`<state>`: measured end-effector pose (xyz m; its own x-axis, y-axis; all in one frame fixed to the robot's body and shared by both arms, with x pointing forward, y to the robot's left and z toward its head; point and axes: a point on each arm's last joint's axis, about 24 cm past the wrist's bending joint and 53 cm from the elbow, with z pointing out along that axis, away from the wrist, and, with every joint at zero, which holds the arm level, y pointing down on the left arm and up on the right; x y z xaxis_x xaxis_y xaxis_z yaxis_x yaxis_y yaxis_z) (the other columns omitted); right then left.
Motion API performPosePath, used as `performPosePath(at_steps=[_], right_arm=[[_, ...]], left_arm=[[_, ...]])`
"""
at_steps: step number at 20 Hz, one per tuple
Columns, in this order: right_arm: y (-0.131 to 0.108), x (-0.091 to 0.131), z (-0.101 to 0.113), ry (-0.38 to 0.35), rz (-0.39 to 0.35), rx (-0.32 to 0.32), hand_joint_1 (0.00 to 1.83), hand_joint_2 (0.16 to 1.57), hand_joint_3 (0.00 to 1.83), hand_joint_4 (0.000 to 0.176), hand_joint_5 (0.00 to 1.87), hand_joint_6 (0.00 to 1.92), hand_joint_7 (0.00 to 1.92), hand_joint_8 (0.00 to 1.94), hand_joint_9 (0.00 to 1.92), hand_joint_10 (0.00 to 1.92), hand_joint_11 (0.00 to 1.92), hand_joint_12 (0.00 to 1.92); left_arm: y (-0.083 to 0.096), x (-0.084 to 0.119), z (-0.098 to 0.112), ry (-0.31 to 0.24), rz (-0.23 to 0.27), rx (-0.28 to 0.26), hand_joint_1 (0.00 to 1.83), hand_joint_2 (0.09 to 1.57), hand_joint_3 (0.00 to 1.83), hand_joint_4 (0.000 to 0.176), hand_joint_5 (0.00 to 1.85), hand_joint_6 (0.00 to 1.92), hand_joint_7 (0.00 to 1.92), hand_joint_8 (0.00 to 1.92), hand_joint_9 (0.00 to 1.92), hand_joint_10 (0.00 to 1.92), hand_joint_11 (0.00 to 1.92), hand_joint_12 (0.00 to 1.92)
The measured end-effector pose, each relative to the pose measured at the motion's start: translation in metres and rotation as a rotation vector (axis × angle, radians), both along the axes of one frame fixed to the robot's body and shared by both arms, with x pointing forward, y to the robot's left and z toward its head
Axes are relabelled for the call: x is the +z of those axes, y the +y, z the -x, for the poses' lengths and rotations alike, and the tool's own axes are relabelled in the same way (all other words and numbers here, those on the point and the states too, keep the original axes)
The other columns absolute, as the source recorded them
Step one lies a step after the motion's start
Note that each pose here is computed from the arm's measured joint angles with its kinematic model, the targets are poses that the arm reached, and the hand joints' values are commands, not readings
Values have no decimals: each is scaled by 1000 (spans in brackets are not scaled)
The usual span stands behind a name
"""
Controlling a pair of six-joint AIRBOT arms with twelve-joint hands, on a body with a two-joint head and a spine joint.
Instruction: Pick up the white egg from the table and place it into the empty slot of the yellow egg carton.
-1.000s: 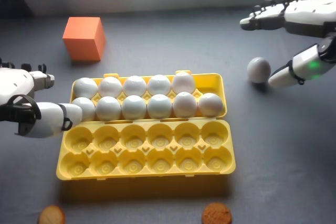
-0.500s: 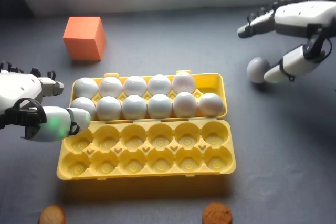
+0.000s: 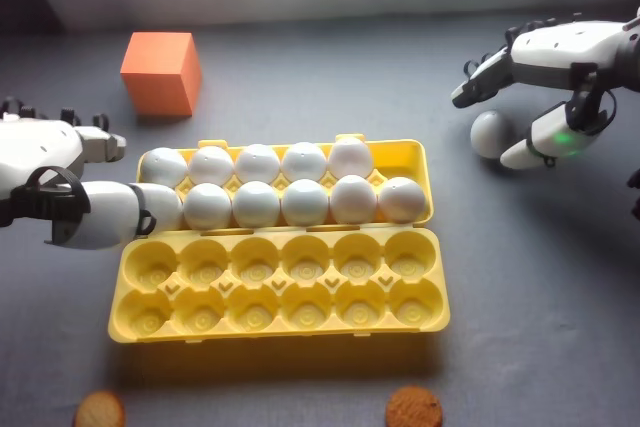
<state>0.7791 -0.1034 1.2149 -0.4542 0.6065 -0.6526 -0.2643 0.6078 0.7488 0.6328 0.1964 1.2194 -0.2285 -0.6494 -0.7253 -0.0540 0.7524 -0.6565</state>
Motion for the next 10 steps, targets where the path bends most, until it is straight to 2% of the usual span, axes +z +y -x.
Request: performPosePath(at_steps=[5, 7, 10], right_arm=[[6, -1, 1, 2, -5, 8, 1095, 1082, 5, 0, 473, 1, 448, 0, 346, 8, 0, 700], [5, 0, -1, -2, -6, 5, 1145, 1072, 0, 0, 499, 9, 494, 14, 387, 20, 0, 743], [2, -3, -5, -9, -8, -5, 1143, 1072, 0, 0, 516, 12, 508, 14, 399, 22, 0, 765]], left_arm=[[-2, 1, -1, -3, 3, -10, 0, 1270, 1, 0, 215, 0, 256, 0, 243, 1, 0, 411], [-1, 3, -2, -10, 1, -9, 0, 1279, 2, 0, 263, 8, 310, 11, 286, 11, 0, 490], [-2, 3, -2, -10, 1, -10, 0, 1278, 1, 0, 254, 2, 310, 8, 288, 9, 0, 499]])
